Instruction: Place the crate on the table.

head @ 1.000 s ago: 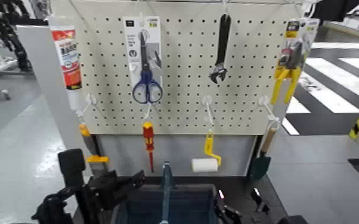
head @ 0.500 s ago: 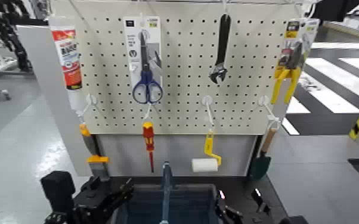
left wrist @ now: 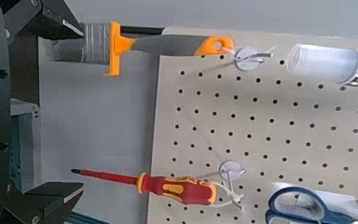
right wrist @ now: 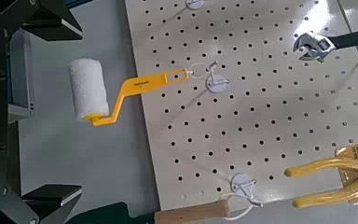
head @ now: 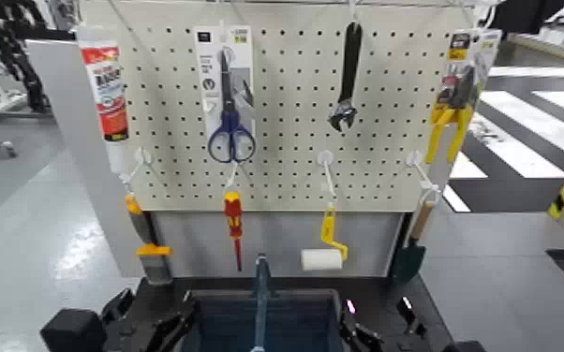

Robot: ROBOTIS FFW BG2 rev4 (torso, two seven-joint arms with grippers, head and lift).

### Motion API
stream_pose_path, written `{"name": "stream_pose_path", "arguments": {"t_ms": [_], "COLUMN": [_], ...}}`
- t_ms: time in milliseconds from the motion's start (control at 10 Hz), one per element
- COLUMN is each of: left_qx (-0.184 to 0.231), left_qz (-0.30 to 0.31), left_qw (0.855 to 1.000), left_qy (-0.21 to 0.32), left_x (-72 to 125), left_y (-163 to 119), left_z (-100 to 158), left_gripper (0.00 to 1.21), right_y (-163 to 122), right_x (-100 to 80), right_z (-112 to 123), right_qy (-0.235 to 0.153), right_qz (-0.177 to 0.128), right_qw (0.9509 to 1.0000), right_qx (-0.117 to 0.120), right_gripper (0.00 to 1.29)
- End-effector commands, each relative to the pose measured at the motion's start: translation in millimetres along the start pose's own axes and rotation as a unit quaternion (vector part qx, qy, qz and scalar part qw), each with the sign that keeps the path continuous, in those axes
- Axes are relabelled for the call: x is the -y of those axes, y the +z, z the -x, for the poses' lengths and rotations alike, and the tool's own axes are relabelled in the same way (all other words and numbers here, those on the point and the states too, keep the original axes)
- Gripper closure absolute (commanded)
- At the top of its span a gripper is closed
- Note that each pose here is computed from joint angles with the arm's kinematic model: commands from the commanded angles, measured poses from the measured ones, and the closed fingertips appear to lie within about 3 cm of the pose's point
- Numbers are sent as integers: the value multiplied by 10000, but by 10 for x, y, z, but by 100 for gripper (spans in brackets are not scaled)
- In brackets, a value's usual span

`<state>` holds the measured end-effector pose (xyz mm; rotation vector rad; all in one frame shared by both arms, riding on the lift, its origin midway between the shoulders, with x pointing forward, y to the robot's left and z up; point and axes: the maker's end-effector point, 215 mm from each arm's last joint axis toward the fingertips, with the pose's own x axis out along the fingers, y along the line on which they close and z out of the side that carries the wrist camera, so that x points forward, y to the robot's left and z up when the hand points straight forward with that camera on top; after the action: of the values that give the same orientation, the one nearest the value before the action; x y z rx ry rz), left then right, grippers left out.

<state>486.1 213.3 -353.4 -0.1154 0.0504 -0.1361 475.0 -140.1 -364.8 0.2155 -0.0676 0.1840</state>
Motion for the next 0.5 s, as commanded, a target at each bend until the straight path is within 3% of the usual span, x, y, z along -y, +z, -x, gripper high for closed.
{"name": "stream_pose_path", "arguments": {"t_ms": [100,500], "left_qx": [152,313], "left_qz": [-80,-105], "left_qw": [9998,9991], "left_qy": [116,278], "left_x": [48,21], "left_y": [12,76], "left_z": [86,134], "left_gripper": [15,15], "right_y": [12,7], "right_x": [10,20], "right_z": [7,15], "right_qy": [-11,-31], "right_qz": [1,-10], "right_qw": [10000,10000], "right_qx": [14,7], "right_gripper": [14,14]}}
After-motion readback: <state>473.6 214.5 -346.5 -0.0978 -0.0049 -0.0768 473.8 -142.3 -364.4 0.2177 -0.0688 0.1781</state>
